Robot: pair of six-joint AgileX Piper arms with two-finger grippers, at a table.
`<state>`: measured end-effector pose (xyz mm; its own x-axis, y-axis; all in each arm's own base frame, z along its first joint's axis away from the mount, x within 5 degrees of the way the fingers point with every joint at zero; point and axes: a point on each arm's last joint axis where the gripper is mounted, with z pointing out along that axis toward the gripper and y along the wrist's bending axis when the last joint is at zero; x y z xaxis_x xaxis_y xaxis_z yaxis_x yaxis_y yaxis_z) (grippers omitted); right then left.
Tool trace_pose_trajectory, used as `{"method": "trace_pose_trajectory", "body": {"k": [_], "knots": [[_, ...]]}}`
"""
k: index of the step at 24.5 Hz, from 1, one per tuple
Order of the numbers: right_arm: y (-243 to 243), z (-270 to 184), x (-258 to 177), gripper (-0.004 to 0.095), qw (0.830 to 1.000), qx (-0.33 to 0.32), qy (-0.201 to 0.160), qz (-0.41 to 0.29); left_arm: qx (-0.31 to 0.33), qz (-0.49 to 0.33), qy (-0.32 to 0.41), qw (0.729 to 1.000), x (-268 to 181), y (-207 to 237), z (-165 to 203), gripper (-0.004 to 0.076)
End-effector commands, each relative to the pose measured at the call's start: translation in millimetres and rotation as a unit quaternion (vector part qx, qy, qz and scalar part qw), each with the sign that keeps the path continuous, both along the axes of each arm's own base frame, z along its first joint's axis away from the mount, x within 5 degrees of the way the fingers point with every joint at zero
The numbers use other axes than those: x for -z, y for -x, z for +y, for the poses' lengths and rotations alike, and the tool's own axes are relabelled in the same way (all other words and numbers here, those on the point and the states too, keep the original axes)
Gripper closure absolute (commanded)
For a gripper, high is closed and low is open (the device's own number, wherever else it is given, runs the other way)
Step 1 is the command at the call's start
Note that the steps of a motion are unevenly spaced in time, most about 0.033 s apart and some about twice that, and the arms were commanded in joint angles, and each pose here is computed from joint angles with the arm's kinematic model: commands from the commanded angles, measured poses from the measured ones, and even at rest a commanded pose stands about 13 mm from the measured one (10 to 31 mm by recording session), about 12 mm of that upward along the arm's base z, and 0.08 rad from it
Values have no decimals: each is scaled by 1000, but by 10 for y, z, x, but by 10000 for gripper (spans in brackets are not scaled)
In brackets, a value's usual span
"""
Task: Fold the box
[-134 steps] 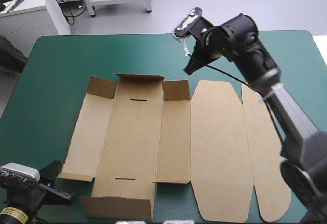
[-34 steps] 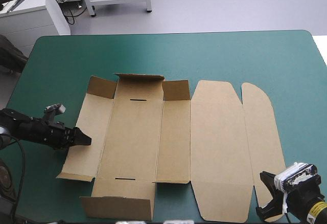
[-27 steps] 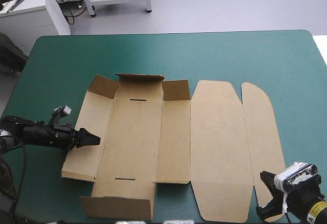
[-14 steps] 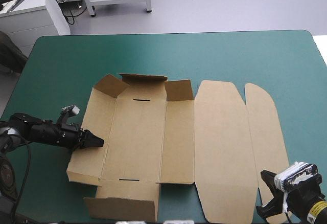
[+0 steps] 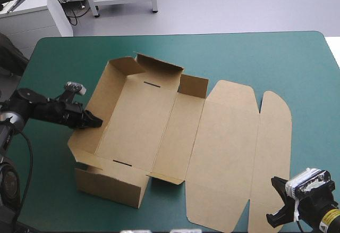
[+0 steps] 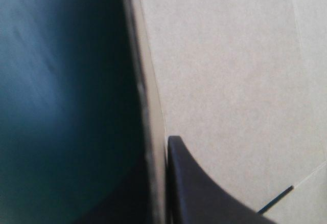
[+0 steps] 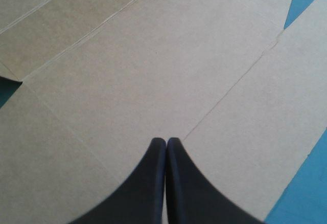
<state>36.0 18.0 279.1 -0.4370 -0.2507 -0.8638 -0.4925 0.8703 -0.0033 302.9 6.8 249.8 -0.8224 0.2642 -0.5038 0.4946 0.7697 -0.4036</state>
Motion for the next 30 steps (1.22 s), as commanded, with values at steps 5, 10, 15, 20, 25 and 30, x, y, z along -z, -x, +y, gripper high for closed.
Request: {"method": "trace_pose_trajectory", "body": {"k": [5,10,15,20,25,30], "knots": [[-31,12,-130,928,999,-1,-14,-41,141,-298,-195,924,-1273,-363,-834,734],[-28,16,-130,928,999,-2,-17,-39,238,-400,-281,839,-1469,-301,-1534,734],[-28,17,-130,928,999,-2,-19,-38,293,-429,-324,790,-1407,-179,-1940,734],[-28,17,-130,928,999,-2,-19,-38,318,-448,-364,752,-1409,-33,-2172,734],[-28,17,-130,928,999,-2,-19,-38,341,-450,-422,709,-1320,158,-2389,734],[-29,16,-132,928,999,-1,-18,-40,363,-479,-434,671,-1119,412,-2610,734]]}}
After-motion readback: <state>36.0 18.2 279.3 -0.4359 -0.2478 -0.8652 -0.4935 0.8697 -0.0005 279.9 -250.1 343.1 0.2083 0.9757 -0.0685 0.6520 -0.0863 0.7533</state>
